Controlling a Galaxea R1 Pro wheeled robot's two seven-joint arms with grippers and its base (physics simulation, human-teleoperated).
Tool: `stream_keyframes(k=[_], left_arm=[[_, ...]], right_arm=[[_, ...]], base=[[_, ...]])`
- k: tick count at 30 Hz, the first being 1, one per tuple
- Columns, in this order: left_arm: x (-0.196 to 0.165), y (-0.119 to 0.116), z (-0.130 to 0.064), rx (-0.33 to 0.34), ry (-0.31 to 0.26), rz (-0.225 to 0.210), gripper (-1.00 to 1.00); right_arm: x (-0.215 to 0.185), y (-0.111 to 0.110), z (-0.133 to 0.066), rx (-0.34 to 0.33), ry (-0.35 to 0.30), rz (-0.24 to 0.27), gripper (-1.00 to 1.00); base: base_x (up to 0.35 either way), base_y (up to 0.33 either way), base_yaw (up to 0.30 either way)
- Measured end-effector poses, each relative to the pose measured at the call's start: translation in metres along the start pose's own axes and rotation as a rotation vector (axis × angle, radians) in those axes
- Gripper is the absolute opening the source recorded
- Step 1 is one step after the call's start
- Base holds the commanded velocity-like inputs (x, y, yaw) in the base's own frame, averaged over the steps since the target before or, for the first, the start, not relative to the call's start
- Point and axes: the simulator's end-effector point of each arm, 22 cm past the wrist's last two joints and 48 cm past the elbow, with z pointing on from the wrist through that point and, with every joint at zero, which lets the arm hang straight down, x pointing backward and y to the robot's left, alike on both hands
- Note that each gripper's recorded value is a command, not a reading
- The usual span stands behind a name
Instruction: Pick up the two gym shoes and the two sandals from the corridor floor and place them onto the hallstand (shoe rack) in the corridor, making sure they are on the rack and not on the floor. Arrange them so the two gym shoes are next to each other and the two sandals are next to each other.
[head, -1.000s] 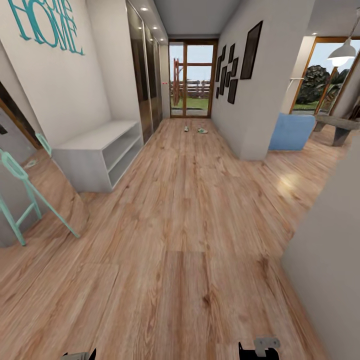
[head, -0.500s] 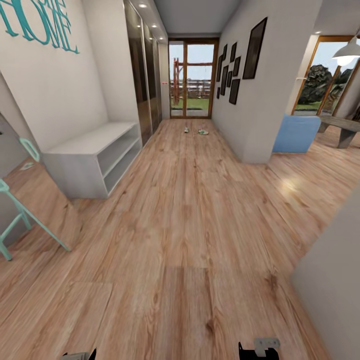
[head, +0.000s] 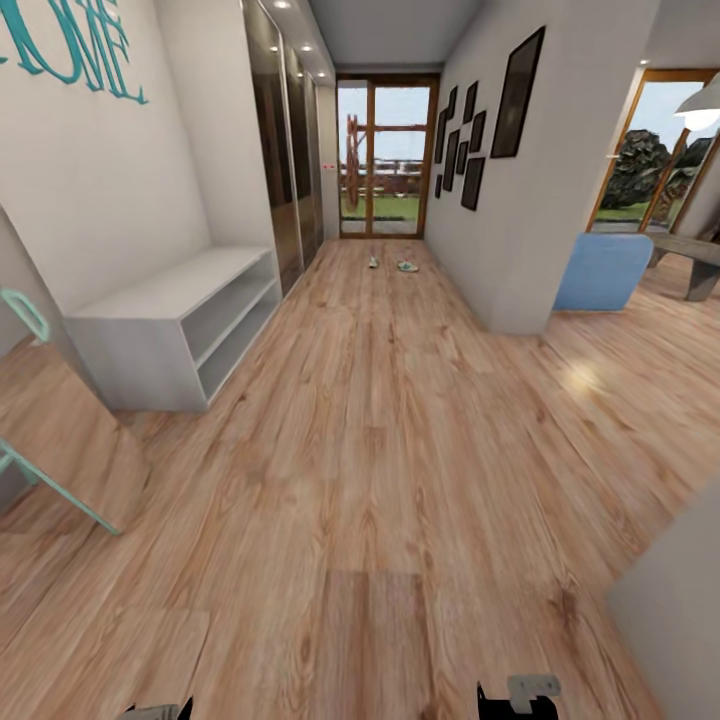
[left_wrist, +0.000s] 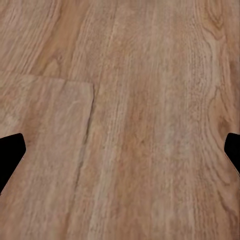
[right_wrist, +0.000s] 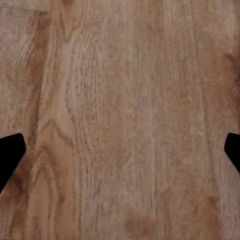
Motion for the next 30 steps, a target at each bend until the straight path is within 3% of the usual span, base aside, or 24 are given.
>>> stream_keyframes(k=[30], left_arm=[[0.0, 0.0003, 0.0, -0.001, 0.0, 0.0, 1.0]], right_arm=[[0.0032, 0.0001, -0.0012, -0.001, 0.004, -0.001, 1.0]], base=[[0.337, 0.0, 0.0]])
